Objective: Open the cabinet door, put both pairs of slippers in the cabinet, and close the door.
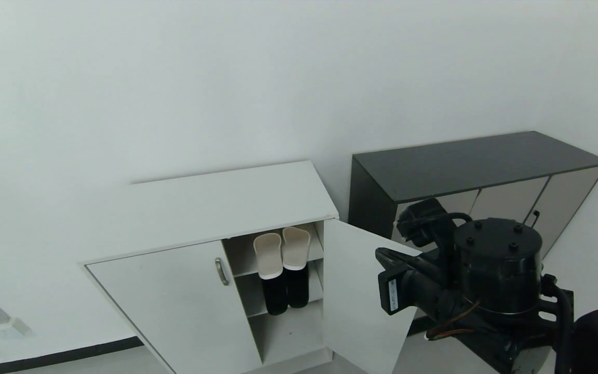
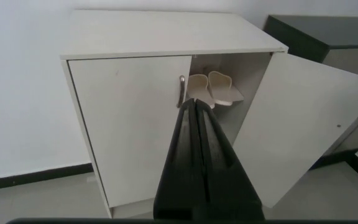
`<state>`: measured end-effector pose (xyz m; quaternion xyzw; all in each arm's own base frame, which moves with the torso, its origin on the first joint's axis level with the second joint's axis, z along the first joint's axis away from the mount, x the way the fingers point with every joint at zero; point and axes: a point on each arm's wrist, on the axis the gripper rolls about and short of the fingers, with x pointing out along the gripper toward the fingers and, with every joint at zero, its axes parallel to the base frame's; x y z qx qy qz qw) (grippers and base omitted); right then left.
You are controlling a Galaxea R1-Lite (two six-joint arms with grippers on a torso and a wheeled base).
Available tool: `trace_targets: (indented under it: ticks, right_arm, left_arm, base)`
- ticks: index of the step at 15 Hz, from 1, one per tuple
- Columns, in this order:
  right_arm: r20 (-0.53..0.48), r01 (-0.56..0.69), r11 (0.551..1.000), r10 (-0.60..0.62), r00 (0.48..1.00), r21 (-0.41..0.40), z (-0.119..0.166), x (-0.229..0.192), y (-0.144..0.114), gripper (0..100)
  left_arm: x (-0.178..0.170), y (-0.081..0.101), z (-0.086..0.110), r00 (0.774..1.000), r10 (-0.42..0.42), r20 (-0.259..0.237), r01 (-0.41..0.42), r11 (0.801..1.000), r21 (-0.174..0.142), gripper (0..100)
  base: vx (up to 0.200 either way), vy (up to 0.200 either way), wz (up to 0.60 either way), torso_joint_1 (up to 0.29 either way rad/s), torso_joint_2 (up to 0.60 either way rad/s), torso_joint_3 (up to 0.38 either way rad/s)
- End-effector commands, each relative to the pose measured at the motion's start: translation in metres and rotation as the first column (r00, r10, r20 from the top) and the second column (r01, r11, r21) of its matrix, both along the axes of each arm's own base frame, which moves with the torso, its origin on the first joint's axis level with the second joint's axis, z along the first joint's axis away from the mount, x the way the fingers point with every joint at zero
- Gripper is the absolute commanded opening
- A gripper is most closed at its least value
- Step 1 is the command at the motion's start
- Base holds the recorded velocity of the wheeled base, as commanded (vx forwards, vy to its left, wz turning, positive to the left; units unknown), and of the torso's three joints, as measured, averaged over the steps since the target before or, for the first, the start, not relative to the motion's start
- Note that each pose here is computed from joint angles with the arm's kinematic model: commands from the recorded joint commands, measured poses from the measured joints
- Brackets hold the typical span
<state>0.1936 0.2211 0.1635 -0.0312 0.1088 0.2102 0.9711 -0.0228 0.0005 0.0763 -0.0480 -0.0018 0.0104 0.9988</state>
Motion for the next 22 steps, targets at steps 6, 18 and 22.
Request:
trace_targets:
  ticks: [6, 18, 22]
  right_arm:
    - [0.003, 0.006, 1.000, -0.006, 1.000, -0.009, -0.003, 0.003, 0.001, 0]
    - [-0.045, 0.269, 0.963, -0.268, 0.962, 0.008, 0.017, 0.154, -0.054, 0]
    - [-0.104, 0.285, 0.958, -0.282, 0.954, 0.018, -0.003, 0.194, -0.072, 0]
  left_arm:
    - [0.000, 0.000, 0.000, 1.000, 0.001, -0.001, -0.001, 1.000, -0.001, 0]
    - [0.000, 0.000, 0.000, 1.000, 0.002, -0.001, -0.002, 1.000, -0.002, 0]
    - [0.000, 0.000, 0.000, 1.000, 0.002, -0.001, -0.002, 1.000, -0.002, 0]
  base:
    - [-0.200, 0.000, 0.00, -0.002, 0.01, 0.000]
    - [-0.017, 0.000, 0.00, 0.000, 0.00, 0.000]
    - [0.000, 0.000, 0.00, 0.000, 0.00, 0.000]
